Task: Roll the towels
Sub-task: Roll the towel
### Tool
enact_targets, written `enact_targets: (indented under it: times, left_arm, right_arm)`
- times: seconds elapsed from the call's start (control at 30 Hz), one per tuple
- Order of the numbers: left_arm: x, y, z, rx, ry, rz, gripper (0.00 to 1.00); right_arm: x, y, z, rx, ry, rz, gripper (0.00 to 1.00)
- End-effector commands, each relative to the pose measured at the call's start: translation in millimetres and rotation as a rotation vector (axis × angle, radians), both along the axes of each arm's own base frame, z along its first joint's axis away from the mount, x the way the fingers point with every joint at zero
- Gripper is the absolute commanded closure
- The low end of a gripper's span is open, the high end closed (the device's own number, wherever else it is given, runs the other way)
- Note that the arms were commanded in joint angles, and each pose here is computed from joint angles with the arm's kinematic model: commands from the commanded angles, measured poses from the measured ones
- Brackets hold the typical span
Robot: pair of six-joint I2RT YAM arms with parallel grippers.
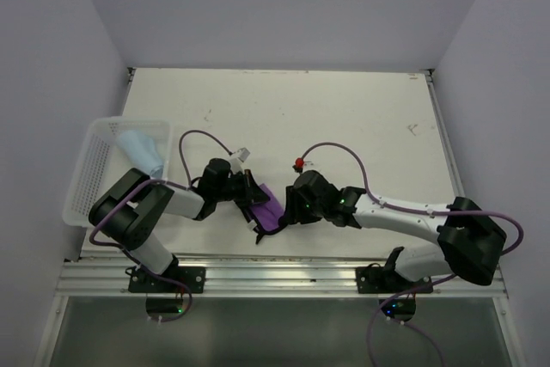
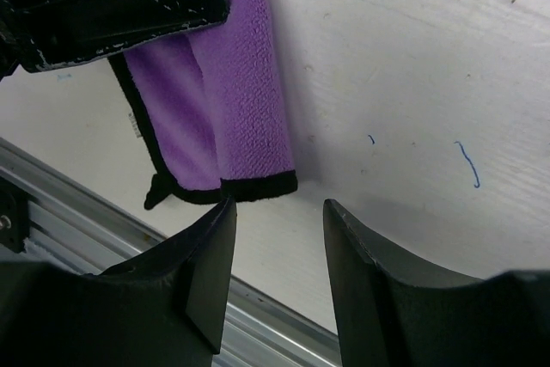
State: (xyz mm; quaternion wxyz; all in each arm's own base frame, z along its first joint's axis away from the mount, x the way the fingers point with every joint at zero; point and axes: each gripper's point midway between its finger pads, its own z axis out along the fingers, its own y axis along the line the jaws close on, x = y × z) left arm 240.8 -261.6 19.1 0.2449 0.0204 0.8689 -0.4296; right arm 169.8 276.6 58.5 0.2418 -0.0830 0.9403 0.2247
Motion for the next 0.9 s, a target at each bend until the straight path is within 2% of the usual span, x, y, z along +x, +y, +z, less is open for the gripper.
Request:
enact_targets:
  times: [0.0, 0.63, 0.87]
  left_arm:
    - [-16, 38, -50, 0.202, 0.09, 0.081, 0.94]
    - [-18, 39, -48, 0.199, 0.085, 0.079, 0.94]
    - [-17, 39, -47, 0.2, 0.083, 0.08, 0.94]
  right_arm:
    - [1, 22, 6, 0.127, 0.031, 0.0, 0.51]
    - [23, 12, 3, 0.138, 0.04, -0.089, 0.51]
    - [23, 26, -3, 0.172, 0.074, -0.05, 0.51]
